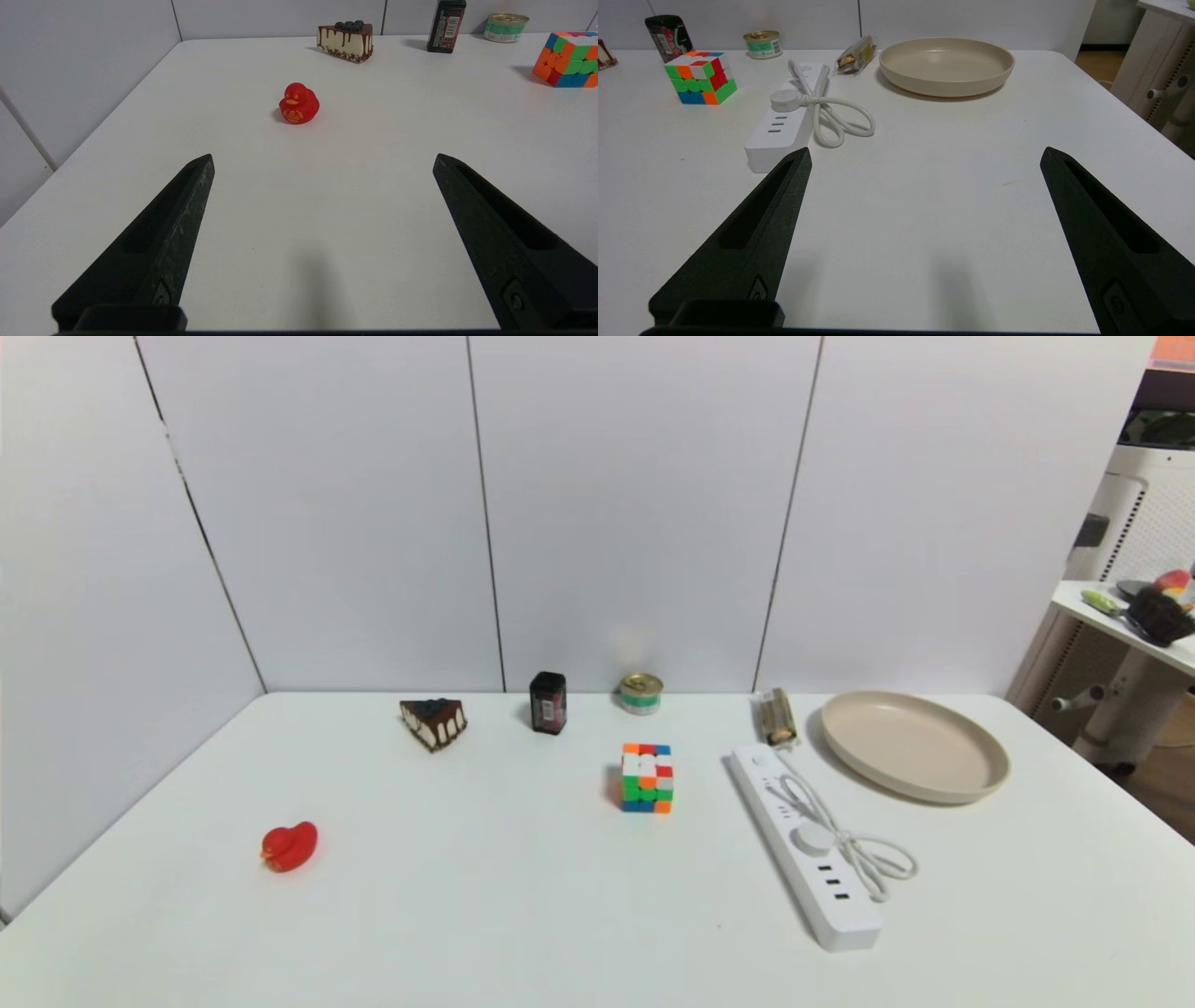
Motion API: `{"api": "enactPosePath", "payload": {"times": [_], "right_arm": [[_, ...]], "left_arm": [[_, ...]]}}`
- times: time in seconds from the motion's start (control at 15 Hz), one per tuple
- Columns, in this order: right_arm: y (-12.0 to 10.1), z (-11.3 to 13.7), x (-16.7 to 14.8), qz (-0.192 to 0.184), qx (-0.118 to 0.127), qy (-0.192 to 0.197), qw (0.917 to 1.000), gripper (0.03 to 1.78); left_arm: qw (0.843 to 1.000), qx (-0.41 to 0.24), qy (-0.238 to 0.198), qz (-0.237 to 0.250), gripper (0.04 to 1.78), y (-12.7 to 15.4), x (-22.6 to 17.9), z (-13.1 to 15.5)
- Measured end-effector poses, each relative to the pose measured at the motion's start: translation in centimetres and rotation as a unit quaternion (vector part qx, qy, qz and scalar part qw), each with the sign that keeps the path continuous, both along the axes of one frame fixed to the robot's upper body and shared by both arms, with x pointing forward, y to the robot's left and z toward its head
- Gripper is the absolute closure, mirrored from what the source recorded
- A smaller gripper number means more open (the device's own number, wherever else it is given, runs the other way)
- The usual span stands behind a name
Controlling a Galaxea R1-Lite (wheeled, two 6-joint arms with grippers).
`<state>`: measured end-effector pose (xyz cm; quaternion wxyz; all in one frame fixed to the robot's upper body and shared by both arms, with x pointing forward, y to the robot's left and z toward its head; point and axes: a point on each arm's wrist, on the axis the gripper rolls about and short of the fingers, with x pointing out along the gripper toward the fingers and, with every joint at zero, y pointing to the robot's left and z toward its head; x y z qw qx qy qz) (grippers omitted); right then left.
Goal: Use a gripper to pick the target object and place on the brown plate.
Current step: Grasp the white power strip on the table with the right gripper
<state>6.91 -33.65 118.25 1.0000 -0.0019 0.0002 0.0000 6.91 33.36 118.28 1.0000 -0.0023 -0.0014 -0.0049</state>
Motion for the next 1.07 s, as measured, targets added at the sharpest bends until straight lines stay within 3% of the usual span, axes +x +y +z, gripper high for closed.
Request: {"api": "enactPosePath", "payload": {"times": [0.13, 0.33, 0.53, 0.73, 0.87, 1.07], "right_arm": [[0.0, 0.9, 0.1, 0.001, -0.003, -0.005, 1.0, 0.12], [0.0, 4.9, 1.1, 0.011, -0.017, 0.003, 0.9998, 0.12], [0.2, 11.2, 4.2, 0.043, -0.041, 0.028, 0.9978, 0.12], [1.1, 19.3, 9.2, 0.11, -0.053, 0.059, 0.9908, 0.12], [2.4, 22.9, 13.3, 0.159, -0.059, 0.117, 0.9786, 0.12], [5.3, 23.5, 20.0, 0.215, -0.071, 0.262, 0.938, 0.12]], "left_arm": [[1.0, 0.0, 0.0, 0.0, 0.13, 0.0, 0.0, 0.0], [1.0, 0.0, 0.0, 0.0, 0.13, 0.0, 0.0, 0.0], [1.0, 0.0, 0.0, 0.0, 0.13, 0.0, 0.0, 0.0], [1.0, 0.0, 0.0, 0.0, 0.13, 0.0, 0.0, 0.0], [1.0, 0.0, 0.0, 0.0, 0.13, 0.0, 0.0, 0.0], [1.0, 0.0, 0.0, 0.0, 0.13, 0.0, 0.0, 0.0]]}}
